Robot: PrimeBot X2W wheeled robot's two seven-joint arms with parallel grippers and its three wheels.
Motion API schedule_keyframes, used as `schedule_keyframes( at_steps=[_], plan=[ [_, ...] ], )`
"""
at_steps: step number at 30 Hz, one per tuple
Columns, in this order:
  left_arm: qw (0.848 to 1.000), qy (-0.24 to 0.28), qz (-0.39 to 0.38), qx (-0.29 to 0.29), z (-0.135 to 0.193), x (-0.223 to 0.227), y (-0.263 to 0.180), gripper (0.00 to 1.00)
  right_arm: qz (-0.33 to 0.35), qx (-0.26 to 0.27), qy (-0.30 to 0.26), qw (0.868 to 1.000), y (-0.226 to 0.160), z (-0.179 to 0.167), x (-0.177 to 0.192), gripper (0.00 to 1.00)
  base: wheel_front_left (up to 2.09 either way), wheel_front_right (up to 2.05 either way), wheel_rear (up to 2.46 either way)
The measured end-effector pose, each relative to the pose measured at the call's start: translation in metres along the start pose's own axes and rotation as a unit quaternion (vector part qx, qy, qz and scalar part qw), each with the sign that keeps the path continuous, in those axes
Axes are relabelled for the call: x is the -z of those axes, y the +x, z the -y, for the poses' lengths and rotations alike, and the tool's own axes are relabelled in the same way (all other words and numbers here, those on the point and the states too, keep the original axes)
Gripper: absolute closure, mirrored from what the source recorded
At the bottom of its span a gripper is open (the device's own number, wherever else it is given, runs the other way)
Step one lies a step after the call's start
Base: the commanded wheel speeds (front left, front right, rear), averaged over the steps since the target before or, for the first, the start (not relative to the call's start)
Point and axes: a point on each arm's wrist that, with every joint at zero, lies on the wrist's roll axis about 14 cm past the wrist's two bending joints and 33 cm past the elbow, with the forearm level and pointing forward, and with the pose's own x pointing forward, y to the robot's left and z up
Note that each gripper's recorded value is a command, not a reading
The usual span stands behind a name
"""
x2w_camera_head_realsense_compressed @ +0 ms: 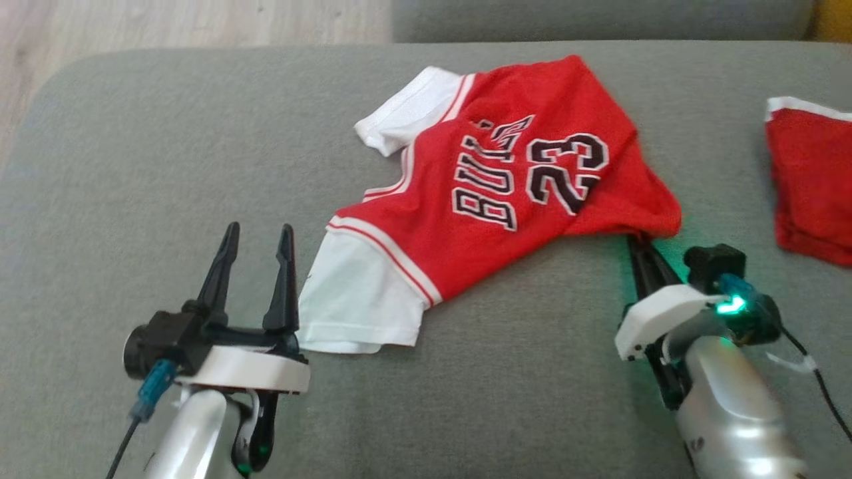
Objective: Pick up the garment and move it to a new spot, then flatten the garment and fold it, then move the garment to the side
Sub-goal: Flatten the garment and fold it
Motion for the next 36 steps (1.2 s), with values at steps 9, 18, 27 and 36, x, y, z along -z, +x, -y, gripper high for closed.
schedule_keyframes(
  at_steps=[9,18,27,36],
  plan=[
    [0.999,-0.013,0.0,0.037,0.029,0.003,-0.002,0.0,0.019,0.09,0.001,0.996,-0.063,0.057,0.014,1.0,0.0,0.0,0.0],
    [0.997,-0.017,0.011,0.069,0.054,-0.004,-0.004,0.0,0.043,0.128,-0.007,0.991,-0.101,0.078,-0.007,1.0,0.0,0.0,0.0],
    [0.997,-0.014,0.02,0.068,0.055,-0.009,-0.014,0.0,0.091,0.155,-0.006,0.984,-0.129,0.087,-0.031,0.0,0.0,0.0,0.0],
    [0.998,-0.008,0.018,0.057,0.046,-0.007,-0.018,0.0,0.213,0.105,-0.005,0.971,-0.121,0.052,-0.087,0.0,0.0,0.0,0.0]
  ],
)
